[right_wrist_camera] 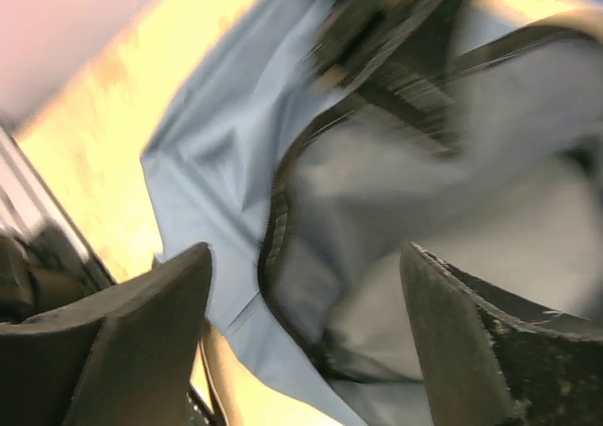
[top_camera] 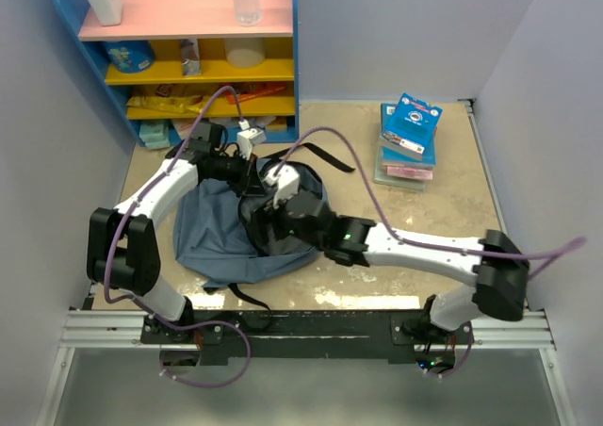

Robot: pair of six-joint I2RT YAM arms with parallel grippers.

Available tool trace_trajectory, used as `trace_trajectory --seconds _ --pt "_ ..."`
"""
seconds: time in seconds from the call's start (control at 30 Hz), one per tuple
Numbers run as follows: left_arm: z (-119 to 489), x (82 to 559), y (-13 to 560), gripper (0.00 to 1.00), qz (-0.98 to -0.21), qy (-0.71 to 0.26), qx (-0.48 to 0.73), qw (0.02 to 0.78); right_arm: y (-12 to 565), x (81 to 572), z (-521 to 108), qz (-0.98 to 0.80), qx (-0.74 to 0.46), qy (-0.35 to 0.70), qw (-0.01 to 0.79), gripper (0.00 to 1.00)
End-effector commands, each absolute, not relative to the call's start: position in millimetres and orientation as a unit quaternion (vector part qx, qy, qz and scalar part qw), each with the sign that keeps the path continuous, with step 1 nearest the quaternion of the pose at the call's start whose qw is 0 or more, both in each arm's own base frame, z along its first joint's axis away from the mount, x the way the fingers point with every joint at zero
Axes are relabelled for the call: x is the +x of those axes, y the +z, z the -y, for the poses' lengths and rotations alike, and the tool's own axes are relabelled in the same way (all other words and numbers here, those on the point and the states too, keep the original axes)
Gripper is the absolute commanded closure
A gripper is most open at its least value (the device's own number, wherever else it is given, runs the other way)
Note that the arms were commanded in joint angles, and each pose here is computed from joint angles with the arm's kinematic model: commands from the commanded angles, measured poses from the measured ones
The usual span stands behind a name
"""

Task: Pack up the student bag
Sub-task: Adjust the student bag at the center of the board.

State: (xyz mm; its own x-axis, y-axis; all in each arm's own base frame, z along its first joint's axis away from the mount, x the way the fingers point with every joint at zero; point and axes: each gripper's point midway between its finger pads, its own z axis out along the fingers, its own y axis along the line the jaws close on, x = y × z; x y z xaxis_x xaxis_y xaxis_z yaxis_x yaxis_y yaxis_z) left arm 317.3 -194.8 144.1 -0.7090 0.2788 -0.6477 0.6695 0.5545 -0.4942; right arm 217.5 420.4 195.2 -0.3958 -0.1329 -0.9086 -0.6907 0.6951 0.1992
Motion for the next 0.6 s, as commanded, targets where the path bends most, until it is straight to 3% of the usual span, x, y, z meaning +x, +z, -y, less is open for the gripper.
trace_trajectory --seconds 0.0,0.33,0.57 --pt "190 332 166 1.0 -0.833 -0.357 0.294 0.304 251 254 -361 -0.78 -0.161 0.299 0.525 0.15" --pt "189 323 167 1.0 -0.829 -0.363 0.302 0.3 252 418 -155 -0.819 0.133 0.186 0.526 0.09" --pt "189 314 164 1.0 -0.822 -0.366 0.323 0.292 224 474 -69 -0.809 0.233 0.125 0.525 0.01"
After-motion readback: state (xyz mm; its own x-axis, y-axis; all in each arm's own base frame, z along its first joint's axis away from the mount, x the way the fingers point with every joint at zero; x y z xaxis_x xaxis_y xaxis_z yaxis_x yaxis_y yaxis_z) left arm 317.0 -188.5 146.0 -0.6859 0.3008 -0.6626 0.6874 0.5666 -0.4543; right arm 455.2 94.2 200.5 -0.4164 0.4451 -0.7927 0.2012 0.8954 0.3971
